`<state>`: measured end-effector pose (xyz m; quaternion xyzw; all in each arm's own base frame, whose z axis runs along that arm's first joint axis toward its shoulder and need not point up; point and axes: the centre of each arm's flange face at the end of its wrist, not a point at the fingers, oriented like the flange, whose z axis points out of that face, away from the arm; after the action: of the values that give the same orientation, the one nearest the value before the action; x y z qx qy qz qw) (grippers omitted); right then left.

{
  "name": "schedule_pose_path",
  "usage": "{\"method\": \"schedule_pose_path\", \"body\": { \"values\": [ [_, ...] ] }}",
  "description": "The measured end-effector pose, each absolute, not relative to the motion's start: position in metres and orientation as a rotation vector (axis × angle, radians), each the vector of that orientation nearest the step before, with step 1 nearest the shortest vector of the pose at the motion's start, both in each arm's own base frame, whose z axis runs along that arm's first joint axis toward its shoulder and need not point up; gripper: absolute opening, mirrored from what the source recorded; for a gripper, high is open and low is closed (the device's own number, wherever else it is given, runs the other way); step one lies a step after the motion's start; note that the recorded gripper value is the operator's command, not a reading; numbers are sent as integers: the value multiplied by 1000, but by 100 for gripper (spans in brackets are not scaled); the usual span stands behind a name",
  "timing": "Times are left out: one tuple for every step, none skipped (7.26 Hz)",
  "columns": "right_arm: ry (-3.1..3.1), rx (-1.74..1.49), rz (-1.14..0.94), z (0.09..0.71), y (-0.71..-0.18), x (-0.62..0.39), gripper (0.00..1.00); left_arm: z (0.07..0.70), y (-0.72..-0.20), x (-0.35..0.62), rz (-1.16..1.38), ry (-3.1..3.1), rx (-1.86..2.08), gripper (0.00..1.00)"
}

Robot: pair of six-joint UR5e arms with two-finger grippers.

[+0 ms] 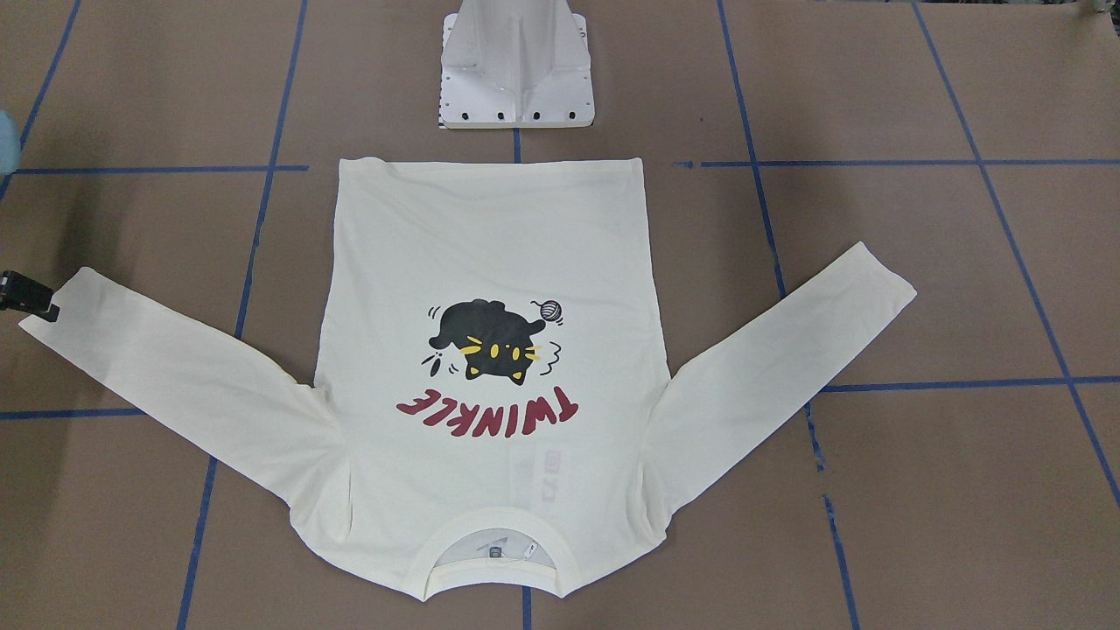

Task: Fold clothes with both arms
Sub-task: 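Move the right gripper toward the sleeve nearest it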

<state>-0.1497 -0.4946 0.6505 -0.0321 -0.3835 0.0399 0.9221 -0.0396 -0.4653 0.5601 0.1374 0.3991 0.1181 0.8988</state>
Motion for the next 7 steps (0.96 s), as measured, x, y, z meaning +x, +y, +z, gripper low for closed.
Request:
{"method": "schedule_pose_path", "body": {
  "values": [
    [-783, -83, 114, 661, -494, -149, 83, 557, -465, -40, 246, 826, 290, 100],
    [-778, -100, 136, 669, -493, -149, 83, 555, -465, -40, 247, 826, 293, 100],
    [-775, -112, 147, 676, -492, -148, 83, 555, -463, -40, 247, 826, 292, 100],
    [-773, -118, 151, 679, -491, -148, 83, 556, -461, -40, 245, 826, 290, 100],
    [-772, -121, 153, 681, -491, -148, 83, 557, -459, -41, 245, 826, 289, 100],
    [-773, -122, 153, 681, -491, -149, 82, 557, -459, -41, 245, 826, 288, 100],
    [-775, -122, 150, 680, -491, -150, 82, 557, -458, -41, 244, 826, 288, 100]
  ]
}}
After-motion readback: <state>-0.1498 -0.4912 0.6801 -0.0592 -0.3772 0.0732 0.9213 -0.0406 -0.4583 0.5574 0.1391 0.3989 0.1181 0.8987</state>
